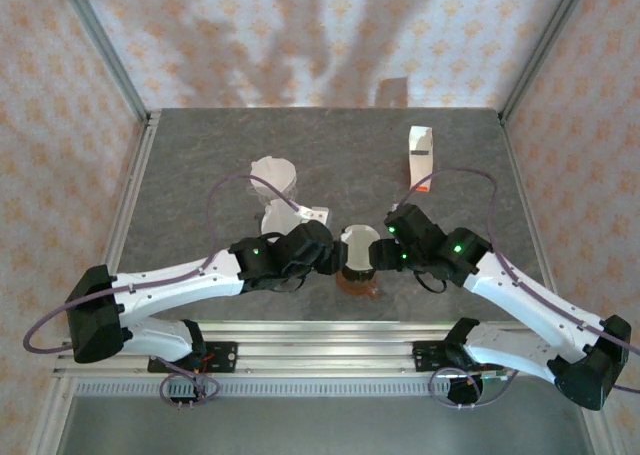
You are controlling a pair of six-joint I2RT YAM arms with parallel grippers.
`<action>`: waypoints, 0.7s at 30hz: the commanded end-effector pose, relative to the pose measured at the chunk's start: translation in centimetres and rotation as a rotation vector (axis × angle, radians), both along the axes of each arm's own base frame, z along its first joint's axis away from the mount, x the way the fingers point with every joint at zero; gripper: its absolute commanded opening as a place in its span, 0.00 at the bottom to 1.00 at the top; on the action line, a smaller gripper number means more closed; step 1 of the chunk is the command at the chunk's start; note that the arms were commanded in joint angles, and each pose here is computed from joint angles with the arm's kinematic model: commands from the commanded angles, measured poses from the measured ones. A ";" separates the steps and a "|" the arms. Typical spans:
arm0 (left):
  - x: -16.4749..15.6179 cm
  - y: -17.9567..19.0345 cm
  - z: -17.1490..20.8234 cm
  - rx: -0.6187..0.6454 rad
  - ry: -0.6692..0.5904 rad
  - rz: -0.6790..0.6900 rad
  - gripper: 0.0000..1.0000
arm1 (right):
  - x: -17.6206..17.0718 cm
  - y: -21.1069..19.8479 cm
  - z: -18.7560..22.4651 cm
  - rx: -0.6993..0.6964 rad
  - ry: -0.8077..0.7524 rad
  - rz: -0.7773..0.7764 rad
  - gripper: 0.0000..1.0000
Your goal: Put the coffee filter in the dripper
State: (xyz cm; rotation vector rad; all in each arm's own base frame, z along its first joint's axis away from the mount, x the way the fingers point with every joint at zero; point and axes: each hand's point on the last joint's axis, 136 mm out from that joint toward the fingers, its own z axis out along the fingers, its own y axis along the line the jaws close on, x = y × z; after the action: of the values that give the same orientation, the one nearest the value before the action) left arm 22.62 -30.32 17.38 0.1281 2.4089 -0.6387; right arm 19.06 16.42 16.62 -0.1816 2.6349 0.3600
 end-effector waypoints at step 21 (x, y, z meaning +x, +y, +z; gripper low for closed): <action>0.1 1.4 -1.1 0.045 0.007 0.029 0.48 | 2.4 1.5 4.2 0.055 -0.107 -0.002 0.74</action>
State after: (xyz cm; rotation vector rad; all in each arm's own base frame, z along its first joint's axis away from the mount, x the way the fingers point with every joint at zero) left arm 22.60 -30.09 17.00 0.1287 2.4142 -0.6256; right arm 20.09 17.42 19.11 -0.1795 2.5763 0.4085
